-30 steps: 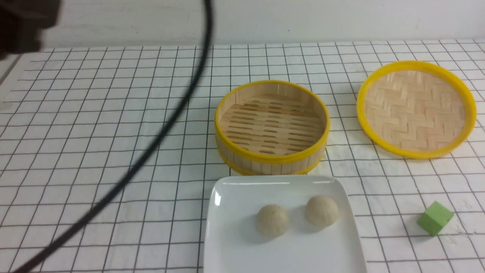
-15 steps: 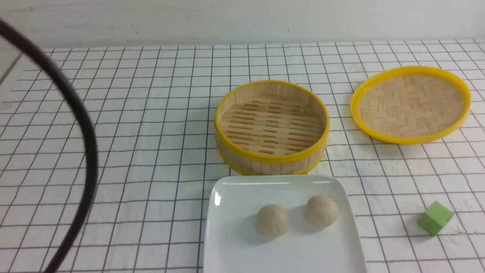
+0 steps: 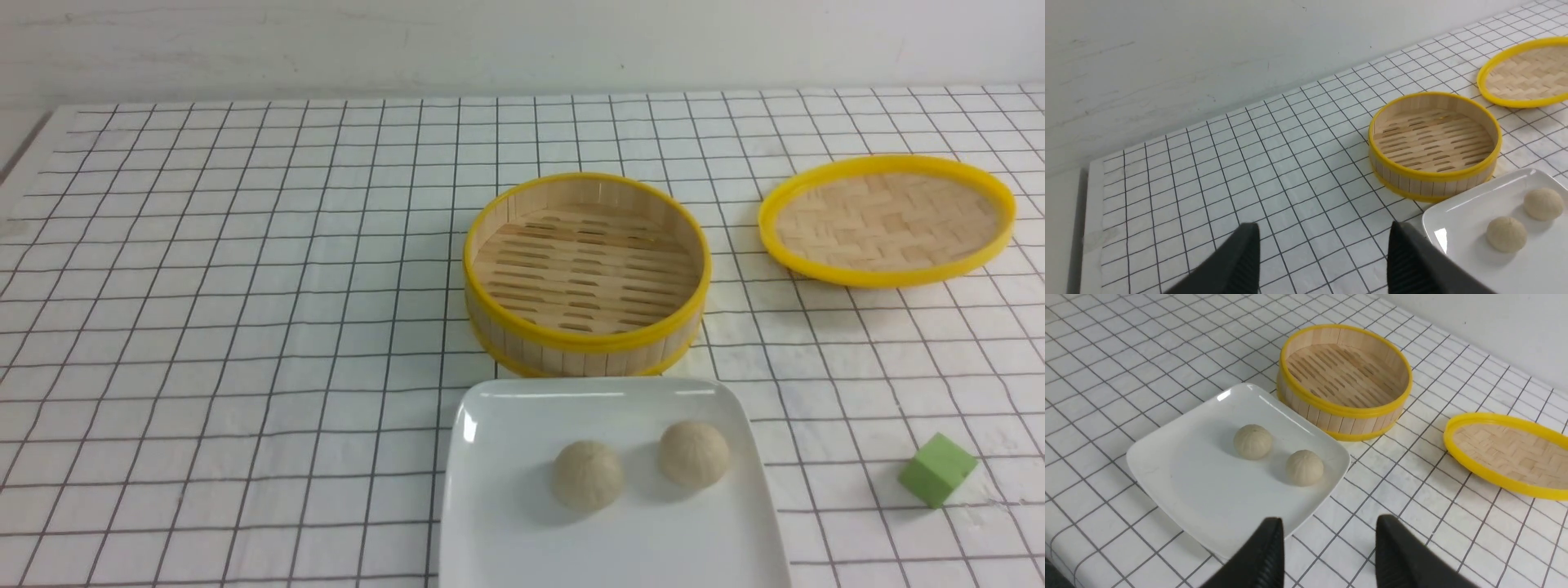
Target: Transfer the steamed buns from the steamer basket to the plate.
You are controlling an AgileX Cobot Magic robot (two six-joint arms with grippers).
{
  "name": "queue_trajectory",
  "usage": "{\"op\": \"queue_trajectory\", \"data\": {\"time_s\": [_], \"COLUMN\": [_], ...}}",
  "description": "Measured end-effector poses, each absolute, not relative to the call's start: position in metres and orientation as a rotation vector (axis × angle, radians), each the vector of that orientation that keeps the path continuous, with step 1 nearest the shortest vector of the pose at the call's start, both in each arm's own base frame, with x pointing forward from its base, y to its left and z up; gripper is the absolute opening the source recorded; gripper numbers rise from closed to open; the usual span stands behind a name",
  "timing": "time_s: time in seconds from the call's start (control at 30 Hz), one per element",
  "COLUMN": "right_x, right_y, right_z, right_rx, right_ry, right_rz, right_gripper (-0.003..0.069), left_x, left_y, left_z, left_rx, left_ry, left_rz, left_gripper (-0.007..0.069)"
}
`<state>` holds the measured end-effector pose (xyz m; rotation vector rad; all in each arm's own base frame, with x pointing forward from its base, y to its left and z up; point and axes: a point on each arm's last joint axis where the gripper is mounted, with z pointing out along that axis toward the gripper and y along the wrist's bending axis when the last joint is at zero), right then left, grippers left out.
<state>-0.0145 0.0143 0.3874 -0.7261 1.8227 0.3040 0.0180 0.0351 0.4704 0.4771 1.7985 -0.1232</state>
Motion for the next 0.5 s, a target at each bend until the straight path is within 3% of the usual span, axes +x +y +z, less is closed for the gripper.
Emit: {"op": "queue_trajectory", "data": {"time_s": [0.27, 0.5], "right_x": [-0.013, -0.059], "right_y": [0.009, -0.025], "right_z": [0.397, 0.412], "right_rx": [-0.705, -0.464], "right_ry": [1.689, 1.469], "right_rz": [0.199, 0.118], "right_gripper": [0.0326, 0.0327], "left_x": [0.011, 0.020], "left_y": [0.046, 0.039], "left_z": [0.444, 0.427], "left_rx": [0.487, 0.519], "left_ry": [1.801, 1.850], "left_rz": [-0.067, -0.016], "left_gripper": [0.0406, 0.0398]}}
